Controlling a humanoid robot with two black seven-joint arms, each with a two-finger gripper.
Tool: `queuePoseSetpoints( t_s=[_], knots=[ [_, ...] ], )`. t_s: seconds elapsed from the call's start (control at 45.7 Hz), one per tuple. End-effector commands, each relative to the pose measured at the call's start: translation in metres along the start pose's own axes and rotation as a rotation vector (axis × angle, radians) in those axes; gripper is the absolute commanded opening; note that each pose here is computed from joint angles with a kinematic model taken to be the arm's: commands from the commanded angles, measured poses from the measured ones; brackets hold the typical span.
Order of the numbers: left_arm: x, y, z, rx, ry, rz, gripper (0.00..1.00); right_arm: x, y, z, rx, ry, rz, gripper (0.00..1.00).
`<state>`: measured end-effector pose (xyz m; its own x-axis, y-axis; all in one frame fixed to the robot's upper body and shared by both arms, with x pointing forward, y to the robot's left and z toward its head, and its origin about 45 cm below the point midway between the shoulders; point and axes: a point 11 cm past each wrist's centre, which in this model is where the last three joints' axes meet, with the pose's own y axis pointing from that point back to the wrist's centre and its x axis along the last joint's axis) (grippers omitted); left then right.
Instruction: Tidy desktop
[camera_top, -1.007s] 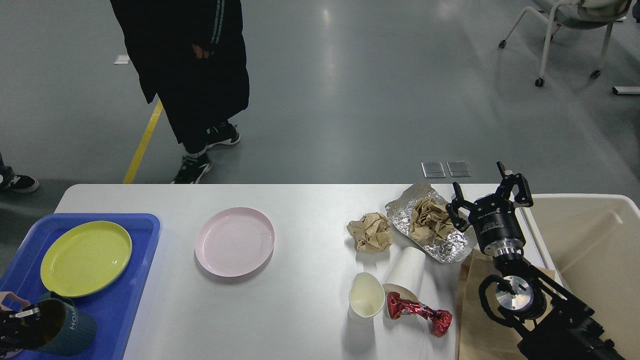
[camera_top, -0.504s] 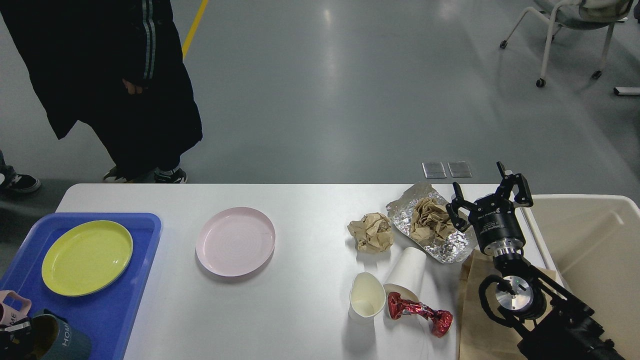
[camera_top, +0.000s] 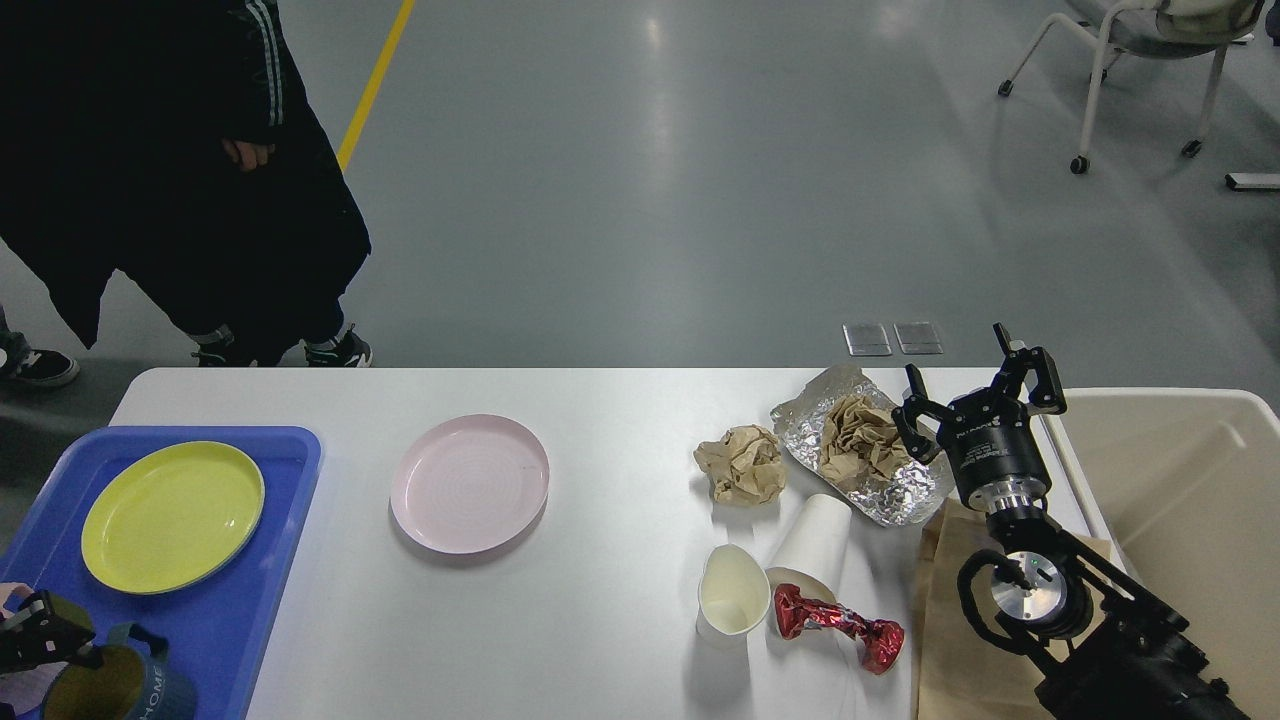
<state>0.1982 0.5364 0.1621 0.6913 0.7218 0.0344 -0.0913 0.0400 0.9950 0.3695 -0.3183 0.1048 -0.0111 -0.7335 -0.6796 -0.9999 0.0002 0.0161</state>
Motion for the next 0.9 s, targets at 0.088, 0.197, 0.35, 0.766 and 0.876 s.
queuePoseSetpoints(
  t_s=[0.088,0.197,0.35,0.766,0.876],
  knots=[
    [0.002,0.005,-0.001,0.008,0.001,-0.006,0.93,0.0,0.0,0.0,0.001,0.0,0.0,1.0],
    [0.009,0.016,-0.003,0.029,-0.007,0.013,0.94,0.0,0.0,0.0,0.0,0.0,0.0,1.0],
    [0.023,0.038,0.006,0.045,-0.038,0.049,0.96,0.0,0.0,0.0,0.0,0.0,0.0,1.0],
    [0.055,0.144,0.133,0.185,-0.343,0.102,0.96,0.0,0.0,0.0,0.0,-0.001,-0.001,1.0],
    [0.042,0.175,0.191,0.206,-0.475,0.131,0.96,0.0,0.0,0.0,0.0,-0.001,-0.001,1.0]
  ],
)
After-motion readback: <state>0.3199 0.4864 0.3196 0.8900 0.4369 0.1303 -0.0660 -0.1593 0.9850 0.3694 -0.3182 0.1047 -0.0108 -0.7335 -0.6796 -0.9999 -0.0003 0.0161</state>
